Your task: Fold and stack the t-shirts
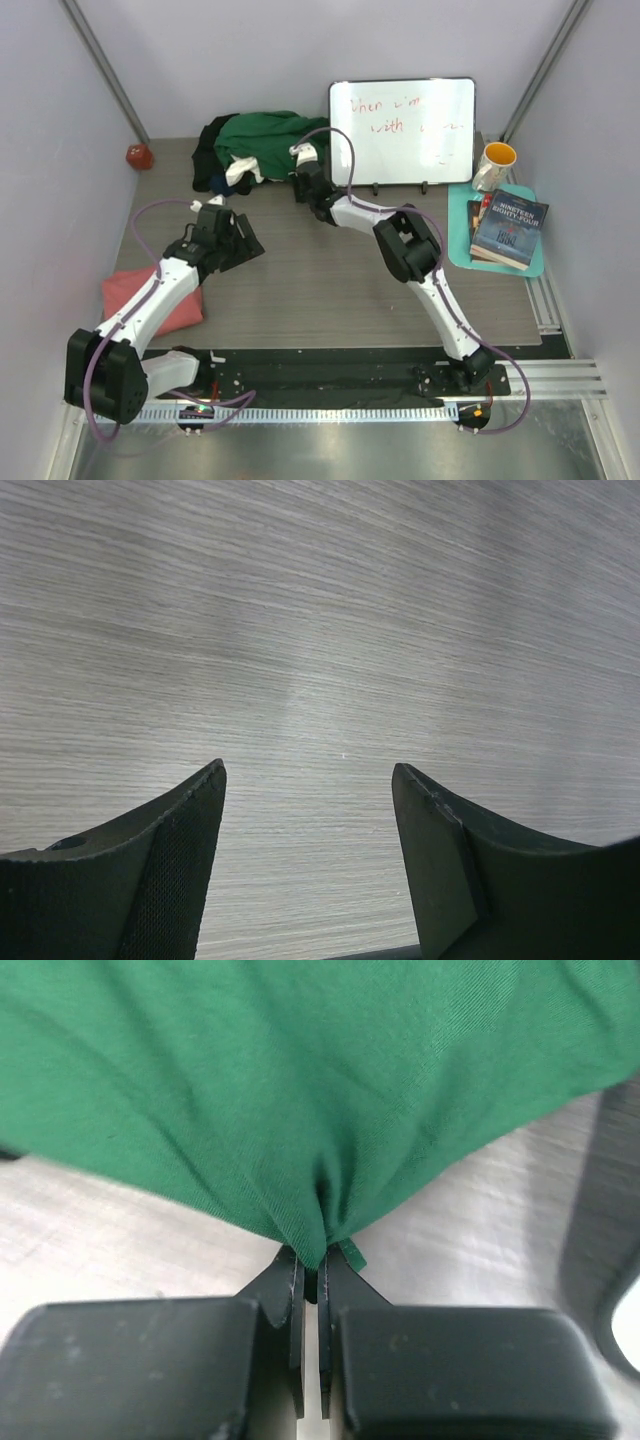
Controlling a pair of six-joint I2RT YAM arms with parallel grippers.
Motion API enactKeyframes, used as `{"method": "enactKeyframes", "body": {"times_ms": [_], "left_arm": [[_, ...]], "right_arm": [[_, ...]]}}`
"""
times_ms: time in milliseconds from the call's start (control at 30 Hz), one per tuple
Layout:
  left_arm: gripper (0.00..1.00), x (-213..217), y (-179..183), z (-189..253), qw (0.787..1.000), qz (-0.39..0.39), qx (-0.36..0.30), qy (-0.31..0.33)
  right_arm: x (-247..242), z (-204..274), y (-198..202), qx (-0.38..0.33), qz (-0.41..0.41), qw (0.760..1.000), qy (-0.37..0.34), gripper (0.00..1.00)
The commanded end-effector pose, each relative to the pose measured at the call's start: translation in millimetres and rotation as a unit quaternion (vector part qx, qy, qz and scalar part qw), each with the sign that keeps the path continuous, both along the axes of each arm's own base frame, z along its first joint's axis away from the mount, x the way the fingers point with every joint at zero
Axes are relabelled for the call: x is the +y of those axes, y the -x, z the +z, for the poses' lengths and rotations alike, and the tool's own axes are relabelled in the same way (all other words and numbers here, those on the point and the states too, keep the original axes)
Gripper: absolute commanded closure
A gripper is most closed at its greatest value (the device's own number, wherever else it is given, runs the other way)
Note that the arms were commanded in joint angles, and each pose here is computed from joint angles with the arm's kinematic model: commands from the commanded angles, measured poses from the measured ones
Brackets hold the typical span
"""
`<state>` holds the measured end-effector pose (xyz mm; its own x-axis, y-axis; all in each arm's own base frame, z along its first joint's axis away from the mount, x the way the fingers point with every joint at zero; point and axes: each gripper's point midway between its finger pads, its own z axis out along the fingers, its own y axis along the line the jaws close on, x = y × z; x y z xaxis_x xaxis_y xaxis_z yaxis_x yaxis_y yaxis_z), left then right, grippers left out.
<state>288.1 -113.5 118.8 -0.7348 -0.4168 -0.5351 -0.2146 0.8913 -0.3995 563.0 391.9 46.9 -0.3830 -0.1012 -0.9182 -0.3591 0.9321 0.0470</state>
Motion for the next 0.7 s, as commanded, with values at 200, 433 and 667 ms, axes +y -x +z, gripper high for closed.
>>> {"method": "enactKeyframes", "body": {"times_ms": [200, 433, 667], "left_arm": [[0.32, -4.1, -8.3, 8.2, 1.0, 0.004, -0.022, 0.016], [0.32, 4.6, -4.7, 10.3, 0.999, 0.023, -0.028, 0.004], [0.32, 28.5, -0.1, 15.5, 0.996, 0.071, -0.024, -0.038]], "right_arm": [[36.1, 157.6, 55.7, -0.091, 0.073, 0.991, -0.062, 0.99], [83.4, 221.9, 81.0, -0.116, 0.142, 0.981, -0.068, 0.99], [109.4, 273.6, 119.8, -0.141, 0.195, 0.968, -0.076, 0.99]]}}
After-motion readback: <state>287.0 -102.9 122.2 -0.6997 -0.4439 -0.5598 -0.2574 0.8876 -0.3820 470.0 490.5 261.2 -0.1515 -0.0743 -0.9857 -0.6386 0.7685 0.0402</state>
